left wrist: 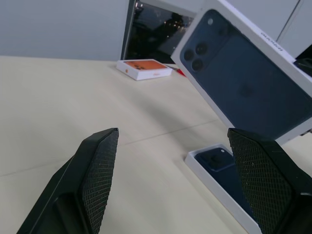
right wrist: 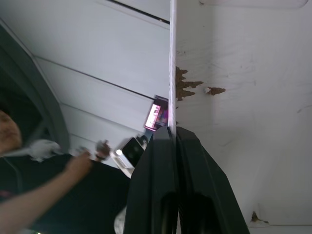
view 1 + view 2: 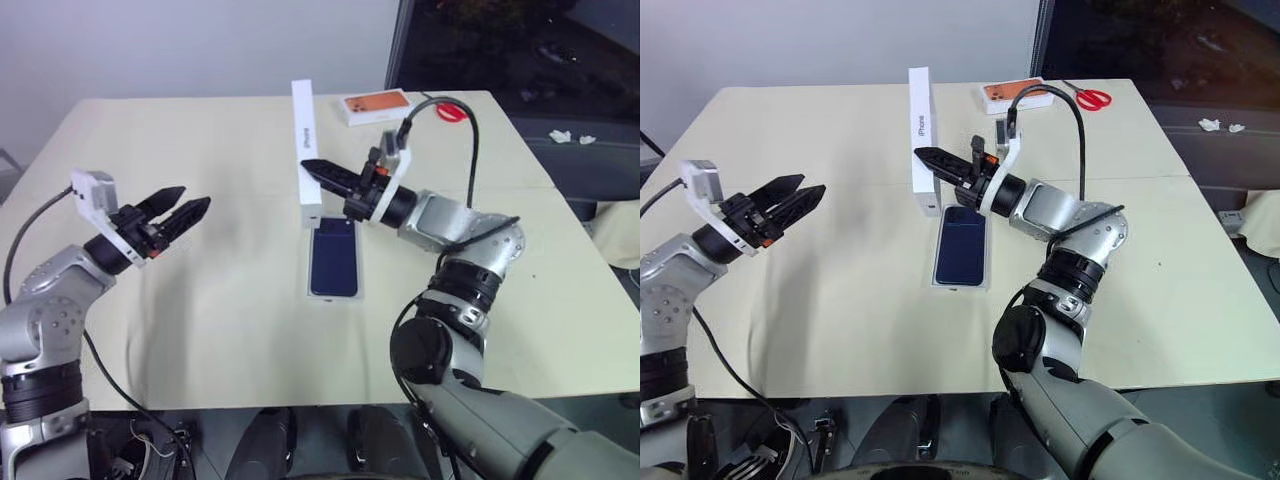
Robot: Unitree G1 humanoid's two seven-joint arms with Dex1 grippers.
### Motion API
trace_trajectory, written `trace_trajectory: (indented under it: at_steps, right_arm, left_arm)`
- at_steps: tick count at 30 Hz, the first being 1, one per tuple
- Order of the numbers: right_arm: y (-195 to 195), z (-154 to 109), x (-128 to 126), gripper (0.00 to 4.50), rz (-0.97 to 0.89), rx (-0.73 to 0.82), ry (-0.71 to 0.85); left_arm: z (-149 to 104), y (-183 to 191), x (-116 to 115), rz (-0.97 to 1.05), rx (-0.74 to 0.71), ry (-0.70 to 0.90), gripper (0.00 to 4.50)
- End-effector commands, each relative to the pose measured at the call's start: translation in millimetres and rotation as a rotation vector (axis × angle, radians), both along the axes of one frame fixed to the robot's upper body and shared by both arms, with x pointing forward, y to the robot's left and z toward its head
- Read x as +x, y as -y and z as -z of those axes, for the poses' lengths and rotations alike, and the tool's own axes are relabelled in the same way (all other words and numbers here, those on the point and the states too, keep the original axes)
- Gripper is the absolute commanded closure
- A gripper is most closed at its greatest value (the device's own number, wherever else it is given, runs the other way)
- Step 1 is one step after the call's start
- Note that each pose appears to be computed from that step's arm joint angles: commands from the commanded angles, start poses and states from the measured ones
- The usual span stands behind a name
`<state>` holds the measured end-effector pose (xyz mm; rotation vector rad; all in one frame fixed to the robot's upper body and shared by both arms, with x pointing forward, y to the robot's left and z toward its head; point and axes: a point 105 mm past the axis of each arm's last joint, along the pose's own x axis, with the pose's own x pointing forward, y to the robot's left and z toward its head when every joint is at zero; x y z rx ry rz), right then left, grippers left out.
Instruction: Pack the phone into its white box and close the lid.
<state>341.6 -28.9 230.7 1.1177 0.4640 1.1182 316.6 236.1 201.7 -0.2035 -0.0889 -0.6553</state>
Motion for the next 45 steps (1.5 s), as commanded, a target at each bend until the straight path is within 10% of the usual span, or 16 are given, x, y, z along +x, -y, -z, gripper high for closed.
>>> trace_trajectory:
  at_steps: [1,22,31,43,45]
  right_arm:
    - [-23.7,31.6,-21.5,4.46,-0.116,0.061,-0.113]
    - [-63.0,81.7,-49.0,4.46,-0.237,0.005,-0.281]
    - [-51.6,85.3,-22.5,4.5,-0.085,0.001,-0.279]
    - [-25.7,95.8,-28.9,4.5,-0.003,-0.088,-0.227]
    - [-22.7,98.1,-29.5,3.89,0.011,-0.092,-0.236]
  left_arm:
    - [-7.0,2.3,-5.8,0.018,-0.003,0.021,0.74]
    - [19.8,42.7,-10.1,0.094,0.005,-0.043,0.74]
    - [34.6,50.7,-11.4,0.097,-0.019,-0.081,4.45]
    - [67.0,86.8,-2.4,0.14,-0.059,-0.119,4.45]
    - [68.0,89.4,-1.2,0.145,-0.068,-0.12,4.5]
